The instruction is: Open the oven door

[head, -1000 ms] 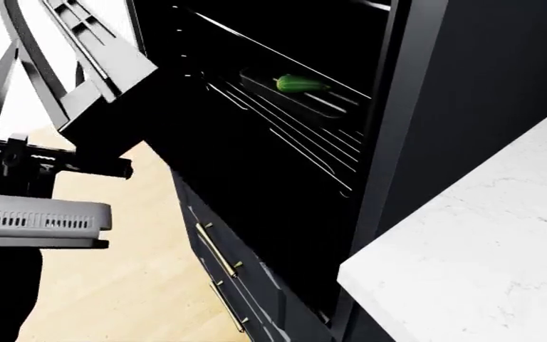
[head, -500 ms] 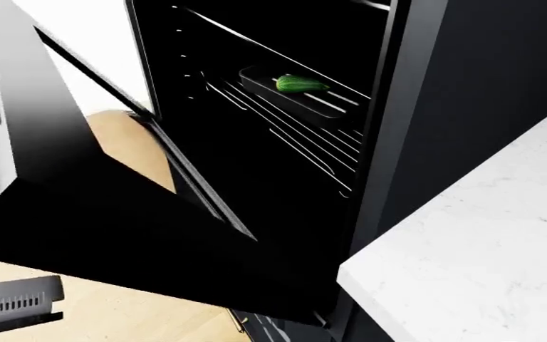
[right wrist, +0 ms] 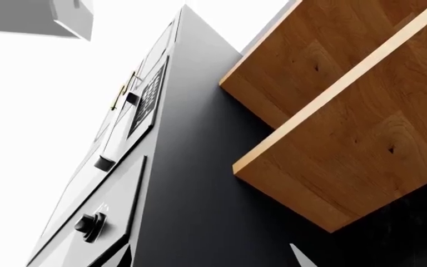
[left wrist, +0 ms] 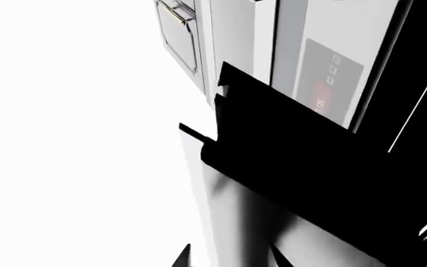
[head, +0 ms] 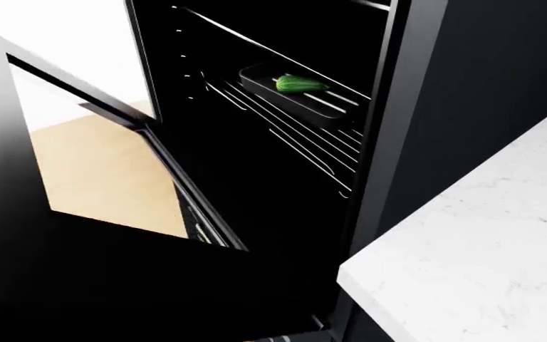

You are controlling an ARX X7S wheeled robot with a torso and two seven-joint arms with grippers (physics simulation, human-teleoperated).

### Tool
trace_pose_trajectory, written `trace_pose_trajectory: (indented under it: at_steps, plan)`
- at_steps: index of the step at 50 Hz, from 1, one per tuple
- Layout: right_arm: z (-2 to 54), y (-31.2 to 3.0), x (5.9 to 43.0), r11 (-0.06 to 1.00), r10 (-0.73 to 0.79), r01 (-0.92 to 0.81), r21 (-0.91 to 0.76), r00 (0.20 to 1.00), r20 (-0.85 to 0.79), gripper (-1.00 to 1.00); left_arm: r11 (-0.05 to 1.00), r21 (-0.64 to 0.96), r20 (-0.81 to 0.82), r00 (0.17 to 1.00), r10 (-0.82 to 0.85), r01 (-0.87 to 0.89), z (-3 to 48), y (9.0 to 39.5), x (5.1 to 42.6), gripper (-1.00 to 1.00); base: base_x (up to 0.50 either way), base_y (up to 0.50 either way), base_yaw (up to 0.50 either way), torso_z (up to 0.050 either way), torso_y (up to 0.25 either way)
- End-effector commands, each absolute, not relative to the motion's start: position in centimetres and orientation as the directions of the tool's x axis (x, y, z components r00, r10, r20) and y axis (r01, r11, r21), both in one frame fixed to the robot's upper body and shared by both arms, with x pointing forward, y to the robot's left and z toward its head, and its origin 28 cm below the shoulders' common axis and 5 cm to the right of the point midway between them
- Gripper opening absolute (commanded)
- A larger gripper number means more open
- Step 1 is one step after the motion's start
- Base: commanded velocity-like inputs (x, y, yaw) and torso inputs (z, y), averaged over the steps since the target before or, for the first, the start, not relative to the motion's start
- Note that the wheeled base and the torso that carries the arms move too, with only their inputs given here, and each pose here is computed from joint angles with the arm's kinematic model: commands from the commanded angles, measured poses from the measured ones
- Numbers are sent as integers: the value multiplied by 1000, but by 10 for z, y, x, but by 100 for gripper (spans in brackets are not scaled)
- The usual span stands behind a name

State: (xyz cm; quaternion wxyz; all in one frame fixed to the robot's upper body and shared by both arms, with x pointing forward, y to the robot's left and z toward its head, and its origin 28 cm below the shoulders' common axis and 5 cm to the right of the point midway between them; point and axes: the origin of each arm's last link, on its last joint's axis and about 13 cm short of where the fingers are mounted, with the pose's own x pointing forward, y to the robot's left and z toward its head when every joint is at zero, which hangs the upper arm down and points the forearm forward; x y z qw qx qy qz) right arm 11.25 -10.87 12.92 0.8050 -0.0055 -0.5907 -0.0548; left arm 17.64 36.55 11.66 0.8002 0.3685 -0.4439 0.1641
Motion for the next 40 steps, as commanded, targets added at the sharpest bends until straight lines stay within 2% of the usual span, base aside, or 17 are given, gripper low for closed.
trace_pose_trajectory:
  at_steps: [1, 13, 18, 27, 40]
  plan:
    - [131, -111, 114, 993, -88, 100, 61, 286, 954, 100, 505, 680, 733, 516, -443, -531, 69, 373, 150, -100, 4, -3, 0, 0, 0]
    - [131, -110, 113, 994, -85, 96, 60, 283, 955, 100, 480, 705, 707, 577, -410, -523, 32, 386, 141, -100, 2, -7, 0, 0, 1]
    - [131, -110, 112, 994, -85, 96, 60, 281, 956, 100, 509, 683, 724, 577, -378, -524, 16, 392, 130, -100, 3, -8, -3, 0, 0]
    - [131, -110, 113, 994, -84, 91, 61, 276, 957, 100, 494, 667, 738, 587, -333, -558, -16, 395, 121, -100, 5, -4, -5, 0, 0]
    - [132, -110, 112, 994, -84, 88, 63, 266, 960, 100, 513, 699, 679, 689, -255, -499, -50, 384, 105, -100, 7, -6, -5, 0, 0]
